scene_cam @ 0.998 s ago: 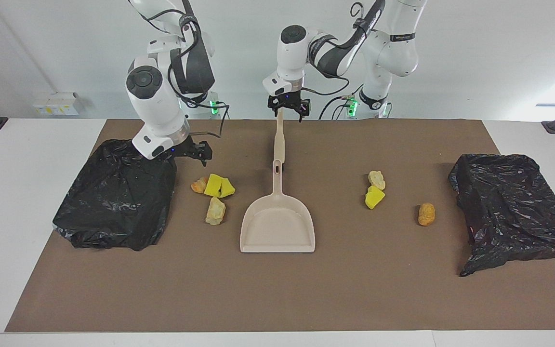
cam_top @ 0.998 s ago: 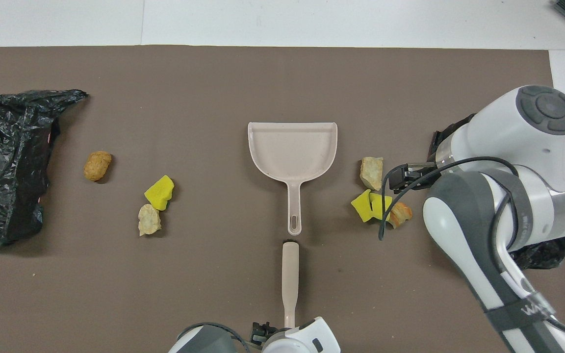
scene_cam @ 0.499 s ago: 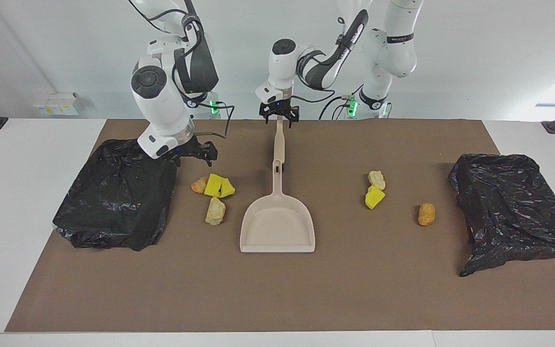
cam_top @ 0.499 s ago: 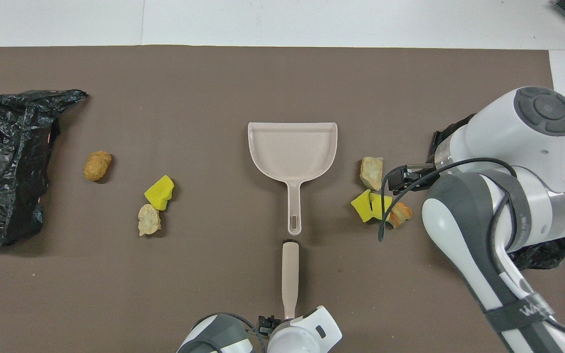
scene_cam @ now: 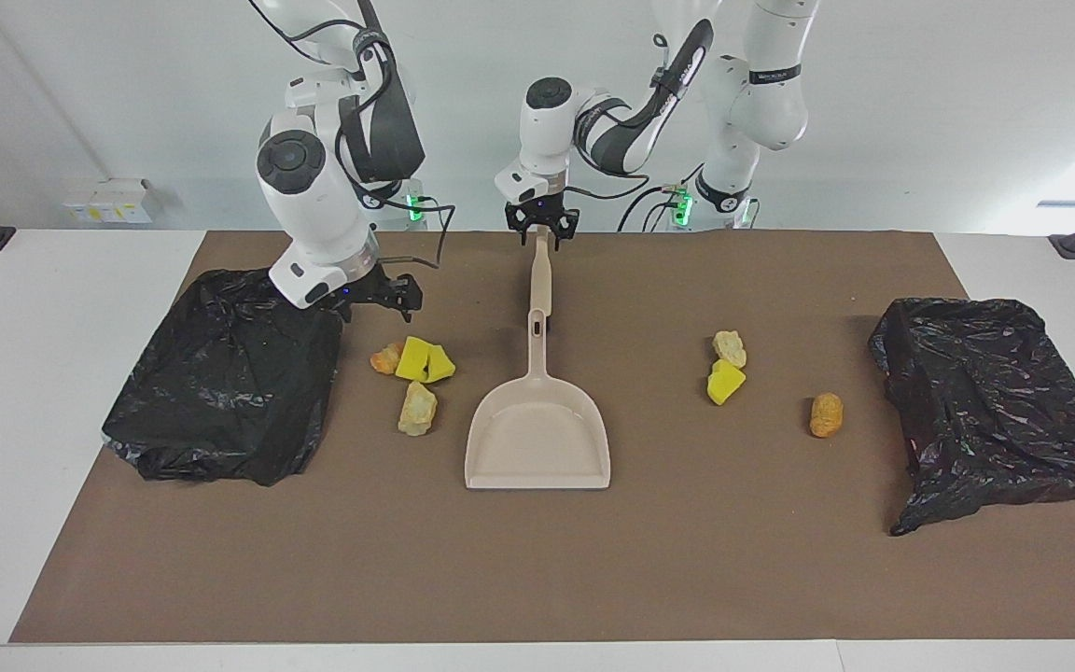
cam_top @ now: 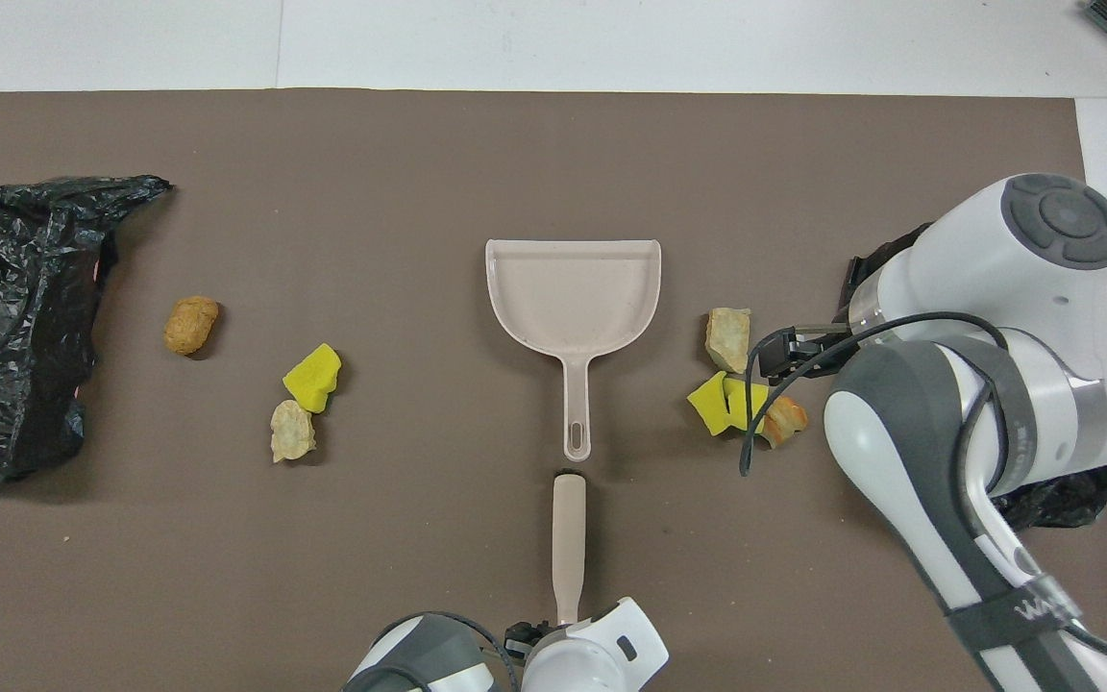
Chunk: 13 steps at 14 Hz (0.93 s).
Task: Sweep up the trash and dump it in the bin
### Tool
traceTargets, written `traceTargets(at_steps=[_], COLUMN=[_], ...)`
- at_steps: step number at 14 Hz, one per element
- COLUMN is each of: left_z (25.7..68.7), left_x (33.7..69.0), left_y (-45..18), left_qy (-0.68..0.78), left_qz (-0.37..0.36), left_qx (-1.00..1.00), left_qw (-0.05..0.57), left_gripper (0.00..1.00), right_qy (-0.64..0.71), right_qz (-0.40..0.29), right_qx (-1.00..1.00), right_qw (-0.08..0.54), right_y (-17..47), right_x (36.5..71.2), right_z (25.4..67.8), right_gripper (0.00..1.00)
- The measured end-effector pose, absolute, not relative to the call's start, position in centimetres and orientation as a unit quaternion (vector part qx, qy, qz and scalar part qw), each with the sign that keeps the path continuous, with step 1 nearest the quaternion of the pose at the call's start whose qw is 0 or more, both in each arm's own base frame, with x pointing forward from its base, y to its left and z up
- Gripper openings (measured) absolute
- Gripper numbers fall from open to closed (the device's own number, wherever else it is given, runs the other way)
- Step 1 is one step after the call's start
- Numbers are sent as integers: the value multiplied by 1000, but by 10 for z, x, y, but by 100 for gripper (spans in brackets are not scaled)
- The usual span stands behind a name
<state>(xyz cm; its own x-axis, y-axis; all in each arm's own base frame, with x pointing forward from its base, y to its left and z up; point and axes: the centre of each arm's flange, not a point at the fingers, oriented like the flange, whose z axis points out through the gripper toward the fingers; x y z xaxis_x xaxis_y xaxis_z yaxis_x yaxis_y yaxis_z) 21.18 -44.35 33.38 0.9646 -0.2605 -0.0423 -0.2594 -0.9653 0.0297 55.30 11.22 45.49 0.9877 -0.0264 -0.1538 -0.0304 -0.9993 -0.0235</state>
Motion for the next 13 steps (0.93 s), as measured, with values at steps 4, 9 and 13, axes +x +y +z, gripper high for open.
traceTargets(at_steps=[4, 9, 13], left_z=[348, 387, 394], left_x=[220, 293, 358], left_y=[-433, -384, -323], left_qy=[-124, -57, 6], left_qz=[-31, -37, -14], left_qx=[992, 997, 998], left_qw=[-3, -41, -66], left_gripper=[26, 26, 26], right_qy=[14, 4, 7], right_qz=[77, 58, 34], right_qx=[-997, -998, -999], right_qw=[13, 14, 12], right_y=[112, 157, 221], right_x=[553, 550, 559], right_z=[455, 468, 466], right_gripper=[100, 100, 100])
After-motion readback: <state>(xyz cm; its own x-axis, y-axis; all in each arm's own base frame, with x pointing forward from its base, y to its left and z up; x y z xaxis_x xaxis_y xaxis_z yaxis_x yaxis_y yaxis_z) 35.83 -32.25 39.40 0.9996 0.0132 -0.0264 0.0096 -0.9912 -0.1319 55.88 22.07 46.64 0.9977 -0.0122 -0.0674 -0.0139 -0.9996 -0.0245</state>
